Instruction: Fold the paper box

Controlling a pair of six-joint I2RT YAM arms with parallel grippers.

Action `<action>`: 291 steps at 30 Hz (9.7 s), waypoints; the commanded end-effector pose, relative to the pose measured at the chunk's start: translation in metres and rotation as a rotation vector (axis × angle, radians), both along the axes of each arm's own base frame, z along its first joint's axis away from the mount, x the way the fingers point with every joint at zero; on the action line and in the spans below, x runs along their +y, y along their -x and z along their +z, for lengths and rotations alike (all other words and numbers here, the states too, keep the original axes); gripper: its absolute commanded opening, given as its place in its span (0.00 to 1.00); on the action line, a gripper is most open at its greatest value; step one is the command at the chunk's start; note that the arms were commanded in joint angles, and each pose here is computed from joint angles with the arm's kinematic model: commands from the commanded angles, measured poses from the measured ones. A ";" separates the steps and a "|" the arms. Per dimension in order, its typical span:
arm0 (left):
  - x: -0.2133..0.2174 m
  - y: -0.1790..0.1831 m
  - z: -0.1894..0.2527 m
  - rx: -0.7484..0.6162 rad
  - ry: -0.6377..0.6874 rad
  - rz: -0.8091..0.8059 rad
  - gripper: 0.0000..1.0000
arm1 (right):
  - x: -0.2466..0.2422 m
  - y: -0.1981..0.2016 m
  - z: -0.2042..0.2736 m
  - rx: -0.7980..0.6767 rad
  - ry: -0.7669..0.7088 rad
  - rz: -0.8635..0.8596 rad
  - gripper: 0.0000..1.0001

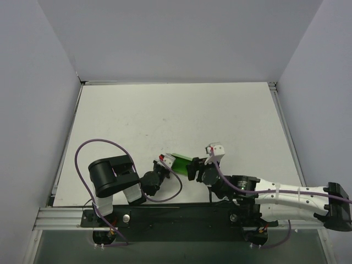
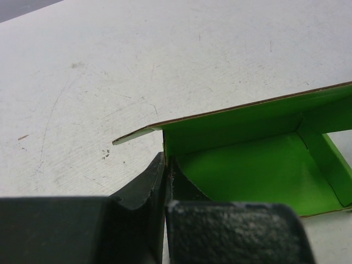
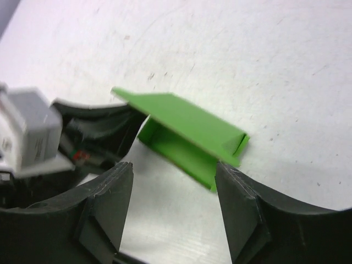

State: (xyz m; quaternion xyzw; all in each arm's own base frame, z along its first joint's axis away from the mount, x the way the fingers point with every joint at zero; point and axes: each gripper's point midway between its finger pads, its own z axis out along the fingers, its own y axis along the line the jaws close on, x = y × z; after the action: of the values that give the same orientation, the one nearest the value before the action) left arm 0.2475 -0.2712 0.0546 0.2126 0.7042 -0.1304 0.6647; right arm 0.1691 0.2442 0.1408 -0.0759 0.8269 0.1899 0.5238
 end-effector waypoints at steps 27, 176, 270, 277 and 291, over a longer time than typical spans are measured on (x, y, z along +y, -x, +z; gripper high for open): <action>-0.015 0.028 -0.001 0.028 0.097 -0.105 0.00 | -0.019 -0.041 -0.062 0.422 -0.333 -0.314 0.65; 0.002 0.021 0.072 0.358 0.234 -0.707 0.11 | 0.012 0.013 -0.005 0.196 0.452 0.612 0.00; 0.003 -0.049 0.082 0.130 0.170 -0.234 0.00 | 0.018 -0.119 -0.023 -0.099 0.251 0.114 0.00; -0.005 -0.075 0.099 0.105 0.203 -0.132 0.00 | 0.010 -0.136 -0.007 -0.225 0.257 -0.108 0.00; -0.023 -0.054 0.059 0.102 0.301 -0.216 0.00 | 0.022 -0.121 -0.023 -0.351 0.208 -0.212 0.00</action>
State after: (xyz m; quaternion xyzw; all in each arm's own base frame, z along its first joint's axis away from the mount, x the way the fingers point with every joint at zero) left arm 0.3234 -0.2568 0.0903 0.1647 0.7306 -0.2211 0.6247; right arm 0.2931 0.2316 0.0849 -0.1309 0.7744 -0.0546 0.6165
